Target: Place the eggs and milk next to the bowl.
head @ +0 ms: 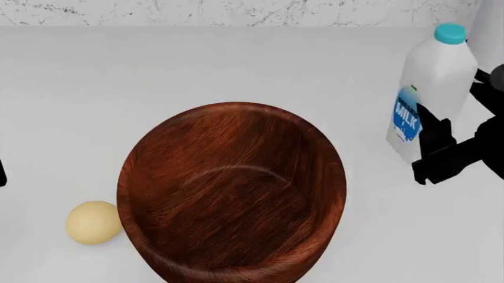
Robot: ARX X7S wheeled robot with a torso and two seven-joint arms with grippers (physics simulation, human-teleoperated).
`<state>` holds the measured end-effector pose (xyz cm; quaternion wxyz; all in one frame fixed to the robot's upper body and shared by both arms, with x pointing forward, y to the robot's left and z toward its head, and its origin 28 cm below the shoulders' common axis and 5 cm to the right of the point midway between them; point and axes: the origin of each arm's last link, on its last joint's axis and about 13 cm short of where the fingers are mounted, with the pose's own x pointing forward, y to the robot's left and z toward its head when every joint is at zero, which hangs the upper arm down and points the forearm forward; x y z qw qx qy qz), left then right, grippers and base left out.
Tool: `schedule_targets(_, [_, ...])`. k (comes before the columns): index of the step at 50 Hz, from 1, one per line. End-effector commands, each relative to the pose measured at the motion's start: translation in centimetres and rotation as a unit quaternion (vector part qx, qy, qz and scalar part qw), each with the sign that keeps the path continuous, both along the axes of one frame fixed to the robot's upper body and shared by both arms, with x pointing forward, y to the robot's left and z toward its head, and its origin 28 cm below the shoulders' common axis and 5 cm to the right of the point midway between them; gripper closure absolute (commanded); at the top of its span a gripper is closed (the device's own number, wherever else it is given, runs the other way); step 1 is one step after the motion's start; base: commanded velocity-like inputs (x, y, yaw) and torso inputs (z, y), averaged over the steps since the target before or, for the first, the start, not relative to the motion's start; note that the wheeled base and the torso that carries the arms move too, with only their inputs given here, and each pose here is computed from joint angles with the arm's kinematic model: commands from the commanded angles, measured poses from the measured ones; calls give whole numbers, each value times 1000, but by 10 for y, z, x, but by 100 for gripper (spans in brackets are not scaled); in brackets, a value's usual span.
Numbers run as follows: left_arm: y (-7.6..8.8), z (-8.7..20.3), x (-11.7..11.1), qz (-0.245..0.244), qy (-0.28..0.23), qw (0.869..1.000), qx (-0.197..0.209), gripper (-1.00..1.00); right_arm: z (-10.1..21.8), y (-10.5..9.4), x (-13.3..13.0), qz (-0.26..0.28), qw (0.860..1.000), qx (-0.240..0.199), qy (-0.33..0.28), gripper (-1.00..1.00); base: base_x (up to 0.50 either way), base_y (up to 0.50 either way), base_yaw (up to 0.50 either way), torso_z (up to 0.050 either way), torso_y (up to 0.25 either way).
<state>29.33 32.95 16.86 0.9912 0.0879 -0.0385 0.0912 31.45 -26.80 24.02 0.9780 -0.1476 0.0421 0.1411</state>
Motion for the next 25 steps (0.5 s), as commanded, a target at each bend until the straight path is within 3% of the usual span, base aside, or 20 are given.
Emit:
schedule_targets(1, [0, 2, 1, 0, -1, 1000, 0, -100, 9, 3, -11, 50, 999, -10, -8, 100, 0, 0, 0, 0, 10])
schedule_targets(25, [0, 2, 1, -3, -3, 1000, 2, -100, 1, 5, -28, 102, 995, 1, 15, 100, 0, 0, 0, 0, 1])
